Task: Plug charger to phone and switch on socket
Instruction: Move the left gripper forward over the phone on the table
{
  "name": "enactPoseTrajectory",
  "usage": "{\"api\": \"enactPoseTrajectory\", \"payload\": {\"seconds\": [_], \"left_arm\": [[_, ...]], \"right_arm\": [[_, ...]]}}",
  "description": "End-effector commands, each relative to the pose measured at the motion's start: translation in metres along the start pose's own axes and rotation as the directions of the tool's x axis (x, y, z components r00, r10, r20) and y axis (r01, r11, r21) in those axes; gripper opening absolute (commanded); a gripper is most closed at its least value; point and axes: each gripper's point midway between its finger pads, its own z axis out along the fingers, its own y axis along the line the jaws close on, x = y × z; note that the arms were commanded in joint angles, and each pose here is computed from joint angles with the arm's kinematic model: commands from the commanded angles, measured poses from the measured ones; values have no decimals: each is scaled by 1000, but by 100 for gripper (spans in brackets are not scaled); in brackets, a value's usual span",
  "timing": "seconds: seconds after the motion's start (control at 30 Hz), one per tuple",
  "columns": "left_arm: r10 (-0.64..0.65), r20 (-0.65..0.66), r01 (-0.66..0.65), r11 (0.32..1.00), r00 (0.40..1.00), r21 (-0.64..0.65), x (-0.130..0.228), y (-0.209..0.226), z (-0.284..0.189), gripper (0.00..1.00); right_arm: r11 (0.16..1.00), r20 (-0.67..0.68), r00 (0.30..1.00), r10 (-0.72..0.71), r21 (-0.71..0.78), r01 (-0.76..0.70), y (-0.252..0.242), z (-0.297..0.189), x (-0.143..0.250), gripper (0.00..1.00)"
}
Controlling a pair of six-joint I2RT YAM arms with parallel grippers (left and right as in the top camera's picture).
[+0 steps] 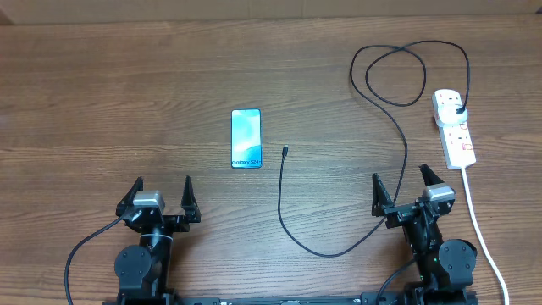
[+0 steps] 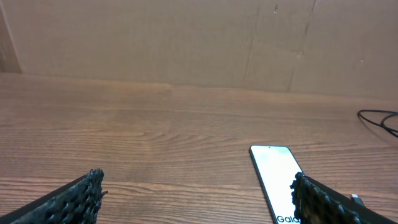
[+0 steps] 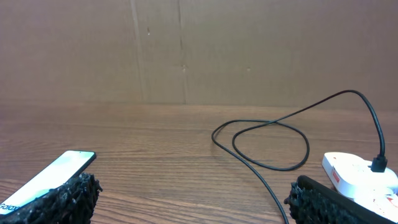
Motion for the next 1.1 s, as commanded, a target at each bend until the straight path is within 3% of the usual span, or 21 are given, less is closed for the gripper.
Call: {"api": "enactPoseTrajectory", "payload": {"seconds": [0.0, 0.87, 0.97, 1.07], "left_arm": [[-10, 5, 10, 1000, 1000, -15, 1, 3, 0, 100], [-15, 5, 15, 1000, 1000, -13, 1, 3, 0, 100], [-160, -10, 160, 983, 987, 85, 0, -15, -1, 100], [-440, -87, 448, 875, 894, 183, -1, -35, -4, 100]], "right_arm": [[1000, 2, 1000, 1, 1, -1, 0, 0, 2, 100], [1000, 2, 1000, 1, 0, -1, 0, 0, 2, 100], [1000, 2, 1000, 1, 0, -1, 0, 0, 2, 100], [1000, 2, 1000, 1, 0, -1, 0, 0, 2, 100]]}}
